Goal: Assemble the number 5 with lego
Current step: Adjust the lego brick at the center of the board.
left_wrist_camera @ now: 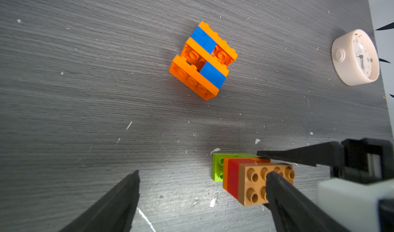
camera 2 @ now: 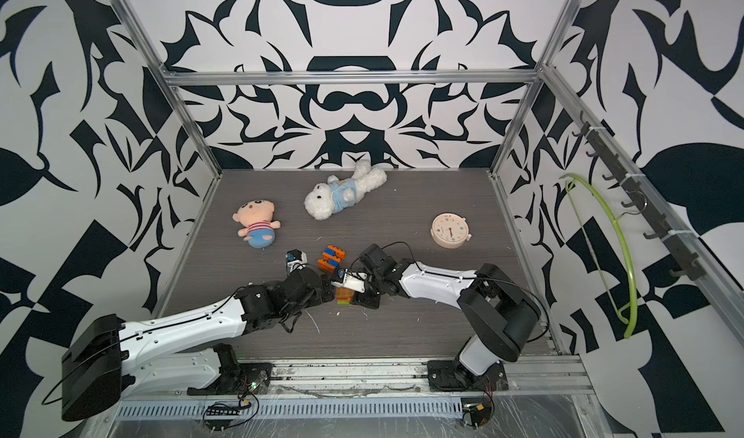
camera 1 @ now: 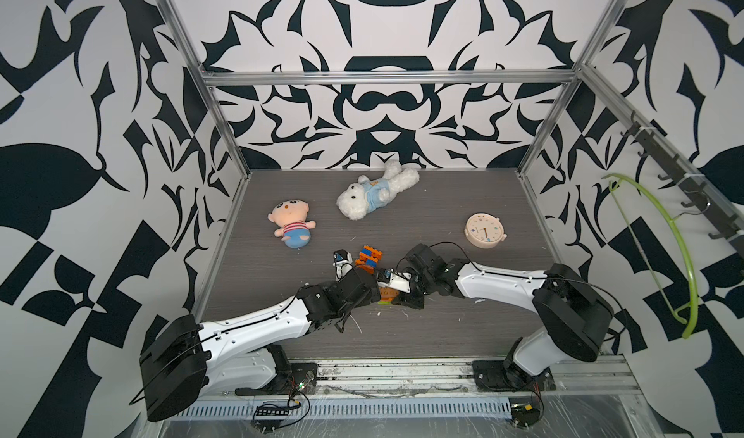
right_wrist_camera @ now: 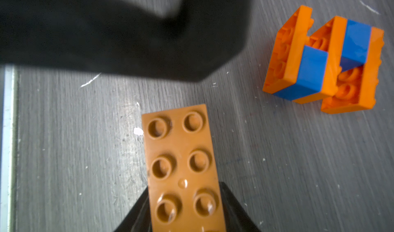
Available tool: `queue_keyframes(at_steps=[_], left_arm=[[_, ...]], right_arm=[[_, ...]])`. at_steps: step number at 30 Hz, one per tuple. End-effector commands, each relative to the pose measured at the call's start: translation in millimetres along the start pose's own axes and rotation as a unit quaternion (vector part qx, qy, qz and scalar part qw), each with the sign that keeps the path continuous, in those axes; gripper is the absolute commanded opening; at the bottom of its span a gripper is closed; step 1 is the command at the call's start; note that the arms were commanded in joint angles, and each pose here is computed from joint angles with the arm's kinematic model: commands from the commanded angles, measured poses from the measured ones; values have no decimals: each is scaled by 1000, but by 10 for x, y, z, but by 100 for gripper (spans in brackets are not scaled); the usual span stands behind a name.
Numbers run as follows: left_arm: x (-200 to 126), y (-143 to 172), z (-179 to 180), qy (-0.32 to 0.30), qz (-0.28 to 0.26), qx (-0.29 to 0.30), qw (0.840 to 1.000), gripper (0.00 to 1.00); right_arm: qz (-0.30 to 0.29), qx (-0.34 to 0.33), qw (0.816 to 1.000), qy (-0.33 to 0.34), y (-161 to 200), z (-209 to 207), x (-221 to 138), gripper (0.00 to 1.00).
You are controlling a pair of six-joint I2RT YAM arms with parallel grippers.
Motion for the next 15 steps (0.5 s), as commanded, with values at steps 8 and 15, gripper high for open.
queue_keyframes(at_steps=[8,15], left_arm=[[-41,-51,-86,5,-6,3,1000,99],[-37,-63,-111,5,-7,5,1000,99]], right_arm=[[-12,0,1000,-17,-115,-32,-24,37],[-27,27,999,-28,-135,-37,-102,31]])
Point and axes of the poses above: each gripper's point midway between its finger pads, its own x axis out along the fingers, its own z axis along the line the jaws close on, y = z × x, the point moved 4 cm from there along -x, back along the fingers, and after that the axes turned 11 degrees about -x, right-handed, at the moved point
